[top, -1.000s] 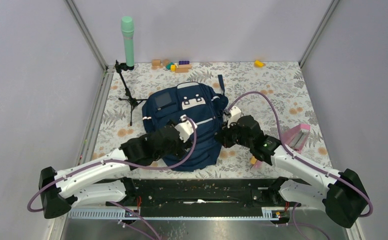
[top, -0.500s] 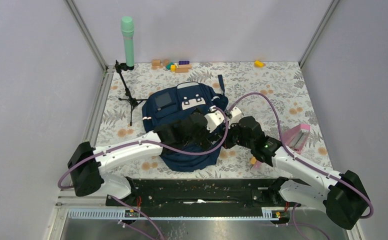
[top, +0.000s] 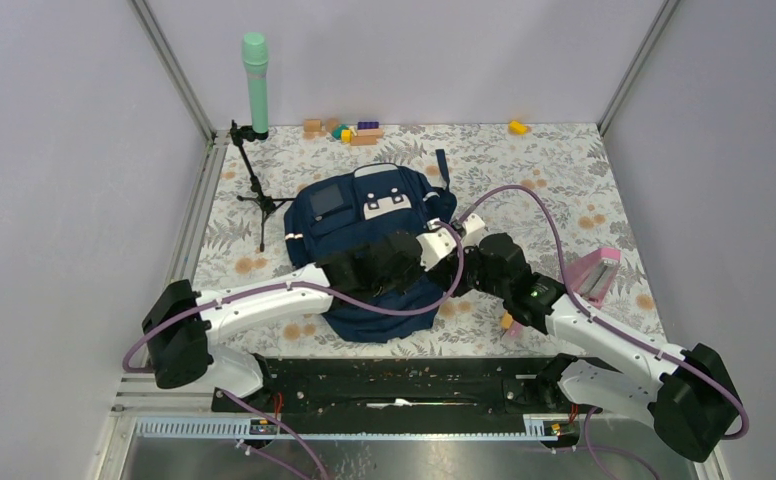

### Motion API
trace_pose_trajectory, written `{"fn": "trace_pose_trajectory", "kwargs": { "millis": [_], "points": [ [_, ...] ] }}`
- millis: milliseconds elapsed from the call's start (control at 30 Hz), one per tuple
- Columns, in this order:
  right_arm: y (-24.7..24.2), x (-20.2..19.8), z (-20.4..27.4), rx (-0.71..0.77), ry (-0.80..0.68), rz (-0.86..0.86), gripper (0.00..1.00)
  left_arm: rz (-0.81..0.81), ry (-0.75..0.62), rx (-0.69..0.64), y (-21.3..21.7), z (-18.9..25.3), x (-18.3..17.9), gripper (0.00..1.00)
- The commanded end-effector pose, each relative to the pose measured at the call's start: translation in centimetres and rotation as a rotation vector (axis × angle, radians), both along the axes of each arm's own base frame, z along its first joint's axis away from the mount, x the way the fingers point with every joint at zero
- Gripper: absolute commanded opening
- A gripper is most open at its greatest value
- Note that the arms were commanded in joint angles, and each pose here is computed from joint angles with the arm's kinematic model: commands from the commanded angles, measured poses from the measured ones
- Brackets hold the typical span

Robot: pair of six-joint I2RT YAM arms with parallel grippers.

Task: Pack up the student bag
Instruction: Zip the student bag at the center of the board.

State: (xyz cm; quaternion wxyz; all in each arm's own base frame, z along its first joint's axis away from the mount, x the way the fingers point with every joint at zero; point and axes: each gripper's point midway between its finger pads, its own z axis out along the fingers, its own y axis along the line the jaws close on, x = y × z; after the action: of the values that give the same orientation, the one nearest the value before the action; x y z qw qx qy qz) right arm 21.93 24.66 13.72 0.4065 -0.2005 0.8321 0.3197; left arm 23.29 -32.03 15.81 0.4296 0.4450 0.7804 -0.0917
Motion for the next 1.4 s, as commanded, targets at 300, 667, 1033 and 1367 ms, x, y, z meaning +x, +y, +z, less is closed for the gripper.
{"fn": "trace_pose_trajectory", "kwargs": {
  "millis": [300, 667, 1033, 1367],
  "points": [
    [-2.7, 1.7, 1.5, -0.108, -0.043, -0.128, 0.0, -0.02, -0.032, 0.056, 2.8, 0.4, -1.1, 0.0],
    [-2.1, 2.4, 1.5, -0.128, -0.037, -0.123, 0.0, -0.026, -0.024, 0.077, 6.7, 0.4, -3.3, 0.0],
    [-1.8, 4.0, 1.4, -0.188, -0.034, -0.107, 0.0, 0.031, -0.05, 0.07, 9.9, 1.1, -4.1, 0.0],
    [-1.8, 6.2, 0.8, -0.232, 0.002, -0.061, 0.0, -0.031, -0.07, 0.019, 10.0, 2.2, -5.4, 0.0]
  ]
}}
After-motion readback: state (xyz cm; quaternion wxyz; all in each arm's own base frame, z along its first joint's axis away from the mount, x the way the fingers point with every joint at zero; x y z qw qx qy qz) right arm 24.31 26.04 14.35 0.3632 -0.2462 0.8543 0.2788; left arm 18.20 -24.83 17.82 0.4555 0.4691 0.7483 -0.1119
